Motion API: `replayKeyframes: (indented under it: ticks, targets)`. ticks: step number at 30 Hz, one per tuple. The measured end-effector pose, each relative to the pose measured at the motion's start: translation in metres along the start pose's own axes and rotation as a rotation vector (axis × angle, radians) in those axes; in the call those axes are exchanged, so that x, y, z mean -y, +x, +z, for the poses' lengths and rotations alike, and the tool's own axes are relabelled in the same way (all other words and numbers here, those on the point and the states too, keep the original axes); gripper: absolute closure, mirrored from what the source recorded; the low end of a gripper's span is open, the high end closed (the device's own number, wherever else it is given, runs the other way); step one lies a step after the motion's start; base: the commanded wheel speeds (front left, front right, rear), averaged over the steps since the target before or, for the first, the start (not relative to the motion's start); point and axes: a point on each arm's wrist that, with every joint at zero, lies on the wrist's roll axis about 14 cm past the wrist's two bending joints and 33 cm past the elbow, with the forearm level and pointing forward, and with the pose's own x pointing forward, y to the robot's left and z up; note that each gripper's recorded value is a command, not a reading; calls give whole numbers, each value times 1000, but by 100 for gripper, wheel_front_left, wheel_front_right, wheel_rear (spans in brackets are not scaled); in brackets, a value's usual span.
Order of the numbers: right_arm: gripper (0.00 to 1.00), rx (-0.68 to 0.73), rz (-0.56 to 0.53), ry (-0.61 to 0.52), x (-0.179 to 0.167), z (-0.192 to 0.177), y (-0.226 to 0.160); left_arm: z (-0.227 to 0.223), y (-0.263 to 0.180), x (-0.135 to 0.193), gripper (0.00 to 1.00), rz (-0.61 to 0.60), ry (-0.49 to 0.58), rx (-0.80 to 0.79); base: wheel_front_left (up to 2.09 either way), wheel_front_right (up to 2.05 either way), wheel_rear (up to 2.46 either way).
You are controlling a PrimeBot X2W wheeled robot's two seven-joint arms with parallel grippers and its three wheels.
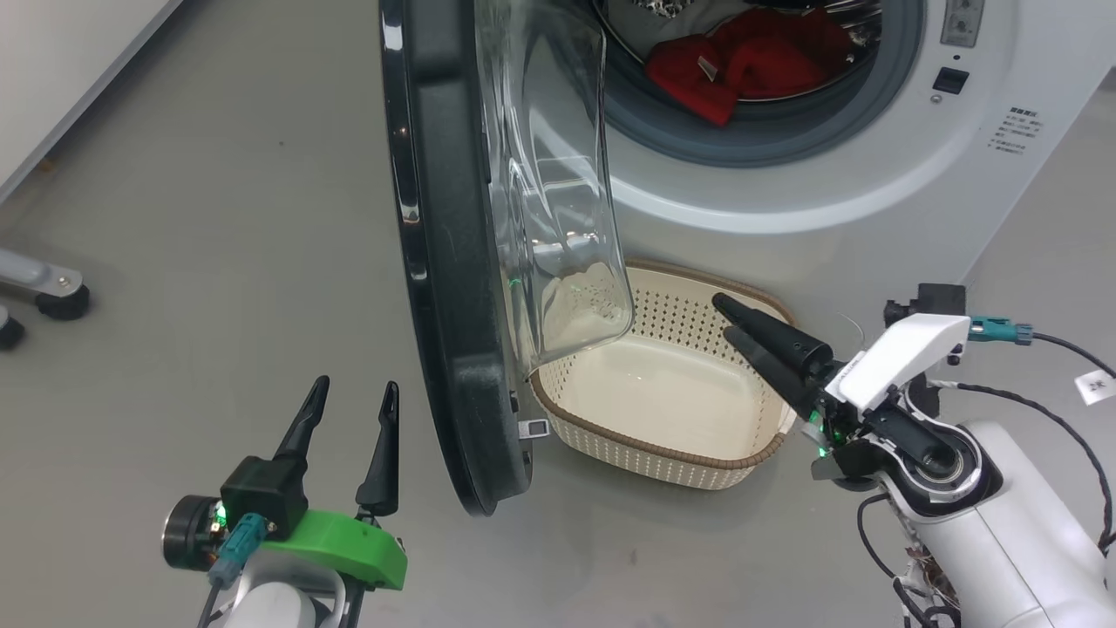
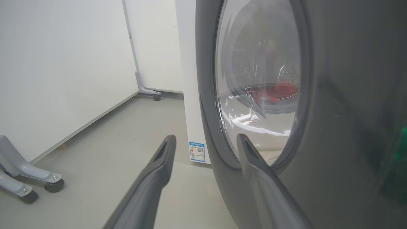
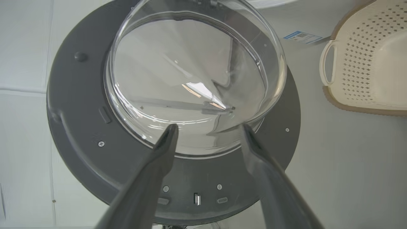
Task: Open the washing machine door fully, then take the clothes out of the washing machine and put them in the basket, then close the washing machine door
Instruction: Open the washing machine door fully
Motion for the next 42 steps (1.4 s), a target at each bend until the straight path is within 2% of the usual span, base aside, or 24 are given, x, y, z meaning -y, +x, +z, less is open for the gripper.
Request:
replayKeyframes:
  ticks: [6, 8, 15, 25, 30, 34, 42]
  targets:
    - [0, 131, -49, -174, 0, 22, -19, 0, 1, 6, 0, -20, 3, 1, 0, 0, 0]
    - [0, 184, -100, -258, 9, 28, -31, 0, 1, 7, 0, -24, 1, 3, 0, 0, 0]
    - [0, 335, -191, -419, 26, 44, -57, -1, -1, 7, 0, -28, 9, 2, 0, 0, 0]
    - [0, 566, -394, -816, 36, 89, -112, 0, -5, 2, 0, -20, 19, 6, 0, 0, 0]
    - [0, 619, -479, -1022, 33, 99, -128, 0, -5, 3, 0, -24, 19, 8, 0, 0, 0]
    - [0, 609, -568, -1133, 39, 102, -140, 0, -5, 2, 0, -25, 18, 8, 0, 0, 0]
    - [0, 562, -620, -1220, 49, 90, -150, 0, -5, 1, 0, -24, 19, 9, 0, 0, 0]
